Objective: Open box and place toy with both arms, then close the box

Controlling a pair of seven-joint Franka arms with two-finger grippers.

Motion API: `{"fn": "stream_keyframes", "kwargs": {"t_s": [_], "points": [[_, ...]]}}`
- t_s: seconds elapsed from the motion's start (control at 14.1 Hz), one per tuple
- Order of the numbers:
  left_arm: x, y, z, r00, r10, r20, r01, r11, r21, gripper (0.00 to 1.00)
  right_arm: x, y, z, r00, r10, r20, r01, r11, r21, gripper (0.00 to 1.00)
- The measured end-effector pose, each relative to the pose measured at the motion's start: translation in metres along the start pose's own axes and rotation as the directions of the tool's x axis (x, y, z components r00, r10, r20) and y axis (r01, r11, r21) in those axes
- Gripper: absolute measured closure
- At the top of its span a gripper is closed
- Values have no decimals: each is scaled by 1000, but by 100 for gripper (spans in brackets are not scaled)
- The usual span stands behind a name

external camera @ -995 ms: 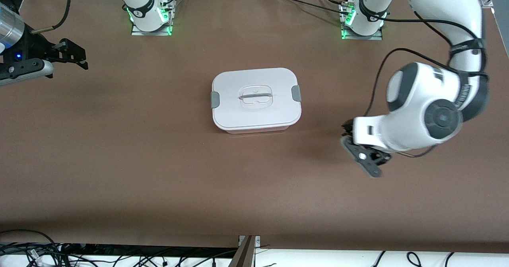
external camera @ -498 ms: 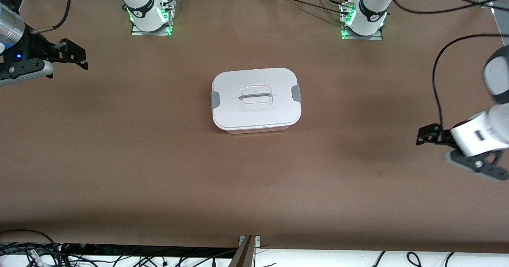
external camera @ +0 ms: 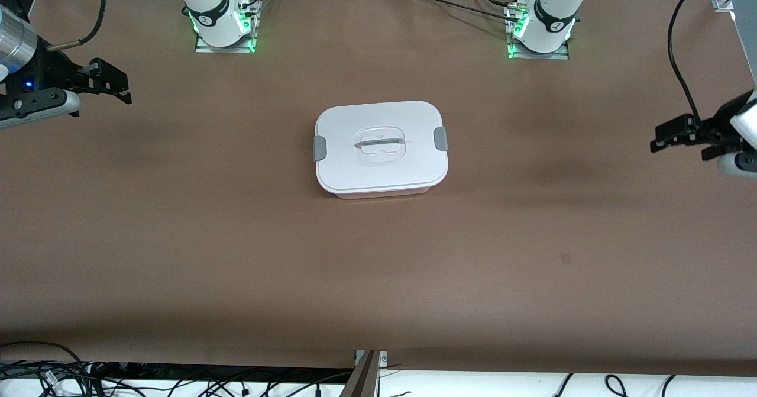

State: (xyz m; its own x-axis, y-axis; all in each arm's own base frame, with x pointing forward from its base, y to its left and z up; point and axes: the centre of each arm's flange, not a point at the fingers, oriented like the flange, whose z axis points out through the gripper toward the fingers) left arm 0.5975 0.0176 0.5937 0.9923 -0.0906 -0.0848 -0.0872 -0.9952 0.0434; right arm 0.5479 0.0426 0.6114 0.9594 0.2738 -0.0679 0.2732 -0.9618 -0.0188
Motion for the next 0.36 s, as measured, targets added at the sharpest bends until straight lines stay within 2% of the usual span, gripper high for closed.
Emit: {"fn": "stream_keyframes", "kwargs": {"t_s": [0.36], "points": [[3, 2, 21, 998, -20, 60, 19, 1000, 16, 0, 0, 0, 0, 1000, 0, 0, 0, 1000, 0, 0]]}}
